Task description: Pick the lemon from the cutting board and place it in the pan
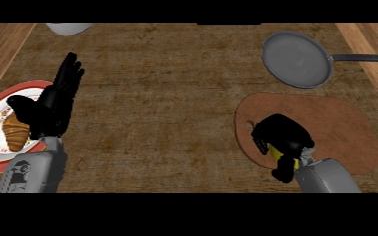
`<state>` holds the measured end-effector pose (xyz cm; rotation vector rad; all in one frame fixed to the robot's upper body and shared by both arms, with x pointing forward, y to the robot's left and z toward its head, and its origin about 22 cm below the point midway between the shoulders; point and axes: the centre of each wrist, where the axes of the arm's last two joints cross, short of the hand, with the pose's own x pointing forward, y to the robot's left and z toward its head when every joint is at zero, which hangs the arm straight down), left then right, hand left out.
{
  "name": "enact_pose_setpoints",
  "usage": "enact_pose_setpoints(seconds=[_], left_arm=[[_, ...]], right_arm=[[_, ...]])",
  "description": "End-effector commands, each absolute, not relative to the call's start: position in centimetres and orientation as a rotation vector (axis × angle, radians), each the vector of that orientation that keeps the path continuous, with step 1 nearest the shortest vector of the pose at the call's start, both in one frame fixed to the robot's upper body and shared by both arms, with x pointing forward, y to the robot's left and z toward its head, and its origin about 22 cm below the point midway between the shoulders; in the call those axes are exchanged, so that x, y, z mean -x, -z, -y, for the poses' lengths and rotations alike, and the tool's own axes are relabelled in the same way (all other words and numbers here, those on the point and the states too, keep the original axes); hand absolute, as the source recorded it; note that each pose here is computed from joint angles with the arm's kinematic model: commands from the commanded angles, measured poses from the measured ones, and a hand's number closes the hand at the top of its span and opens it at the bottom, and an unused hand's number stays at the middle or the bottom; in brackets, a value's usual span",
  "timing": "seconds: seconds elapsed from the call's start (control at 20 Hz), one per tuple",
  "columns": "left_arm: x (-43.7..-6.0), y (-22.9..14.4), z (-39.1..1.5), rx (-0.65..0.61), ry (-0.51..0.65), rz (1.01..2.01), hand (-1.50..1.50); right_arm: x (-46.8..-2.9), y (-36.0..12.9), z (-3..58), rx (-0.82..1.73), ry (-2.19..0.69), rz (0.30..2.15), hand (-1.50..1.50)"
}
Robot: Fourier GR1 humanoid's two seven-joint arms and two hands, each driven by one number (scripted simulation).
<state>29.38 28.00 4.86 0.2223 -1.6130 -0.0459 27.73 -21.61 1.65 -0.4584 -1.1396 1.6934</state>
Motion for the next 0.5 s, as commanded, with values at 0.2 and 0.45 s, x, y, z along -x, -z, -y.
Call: enact_pose_setpoints(seconds=[0.2, 0.45], left_arm=[[-29.0, -5.1, -28.7, -0.235, 0.028, 1.603, 0.0], [-28.7, -4.8, -28.9, -0.225, 0.043, 1.611, 0.0]], right_arm=[[-23.8, -7.1, 17.4, 0.715, -1.368, 1.598, 1.5], [-22.1, -9.8, 18.0, 0.735, -1.165, 1.69, 1.5]])
